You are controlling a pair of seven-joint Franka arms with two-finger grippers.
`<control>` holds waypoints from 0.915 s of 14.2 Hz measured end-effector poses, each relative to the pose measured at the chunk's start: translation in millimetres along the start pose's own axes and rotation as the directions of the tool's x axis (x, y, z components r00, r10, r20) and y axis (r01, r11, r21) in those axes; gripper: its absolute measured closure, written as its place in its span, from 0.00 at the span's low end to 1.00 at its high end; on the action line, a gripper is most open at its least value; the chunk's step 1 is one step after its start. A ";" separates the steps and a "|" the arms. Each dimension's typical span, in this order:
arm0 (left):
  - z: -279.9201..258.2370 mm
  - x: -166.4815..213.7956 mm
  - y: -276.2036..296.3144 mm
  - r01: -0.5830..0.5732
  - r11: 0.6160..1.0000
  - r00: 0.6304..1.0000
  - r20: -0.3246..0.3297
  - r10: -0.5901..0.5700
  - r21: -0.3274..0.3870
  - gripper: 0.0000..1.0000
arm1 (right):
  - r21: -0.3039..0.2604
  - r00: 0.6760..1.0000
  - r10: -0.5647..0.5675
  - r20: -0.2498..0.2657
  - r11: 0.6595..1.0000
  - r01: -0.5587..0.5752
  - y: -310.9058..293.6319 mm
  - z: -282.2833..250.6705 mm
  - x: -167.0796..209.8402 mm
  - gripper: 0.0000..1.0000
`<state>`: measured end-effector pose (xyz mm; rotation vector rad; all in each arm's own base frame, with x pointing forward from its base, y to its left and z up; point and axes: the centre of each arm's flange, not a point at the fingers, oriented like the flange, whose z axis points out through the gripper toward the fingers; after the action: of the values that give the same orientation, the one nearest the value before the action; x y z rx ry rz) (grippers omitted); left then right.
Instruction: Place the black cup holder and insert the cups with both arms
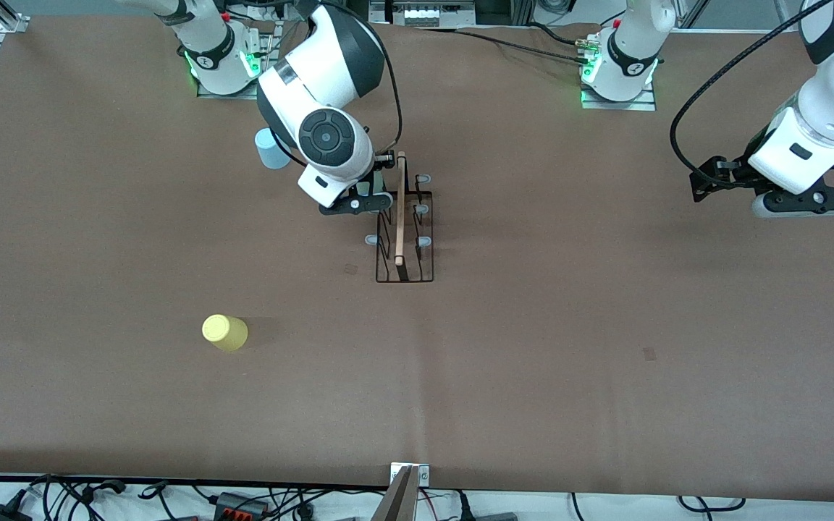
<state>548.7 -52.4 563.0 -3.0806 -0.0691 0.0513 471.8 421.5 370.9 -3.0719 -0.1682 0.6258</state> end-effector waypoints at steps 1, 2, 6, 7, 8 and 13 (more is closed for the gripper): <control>0.6 -0.5 -0.9 0.002 1.000 1.000 0.001 -0.002 0.000 0.00 | 0.000 1.000 0.000 -0.001 1.000 0.000 -0.8 0.3 -0.1 0.34; 1.1 -0.4 -1.8 0.003 1.000 1.000 0.001 -0.003 0.000 0.00 | 0.001 1.000 0.000 -0.001 1.000 0.000 -1.3 1.0 0.1 0.34; 0.7 0.2 -2.1 0.004 1.000 1.000 -0.004 -0.004 -0.001 0.00 | -0.009 1.000 -0.010 0.007 1.000 0.010 -11.6 16.6 1.6 0.34; 0.7 0.2 -2.2 0.004 1.000 1.000 -0.004 -0.004 -0.001 0.00 | -0.014 1.000 -0.012 0.013 1.000 0.012 -14.3 22.7 2.5 0.34; 0.8 0.2 -2.4 0.005 1.000 1.000 -0.004 -0.005 -0.001 0.00 | -0.019 1.000 -0.014 0.019 1.000 0.015 -16.6 28.4 3.3 0.34; 0.8 0.3 -2.9 0.005 1.000 1.000 -0.004 -0.005 -0.001 0.00 | -0.032 0.999 -0.009 0.035 0.999 0.010 -22.7 52.5 11.7 0.34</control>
<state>548.8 -49.5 562.3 -3.0810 -0.0773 0.0451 459.6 444.3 318.5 -3.0901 -0.1941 0.6839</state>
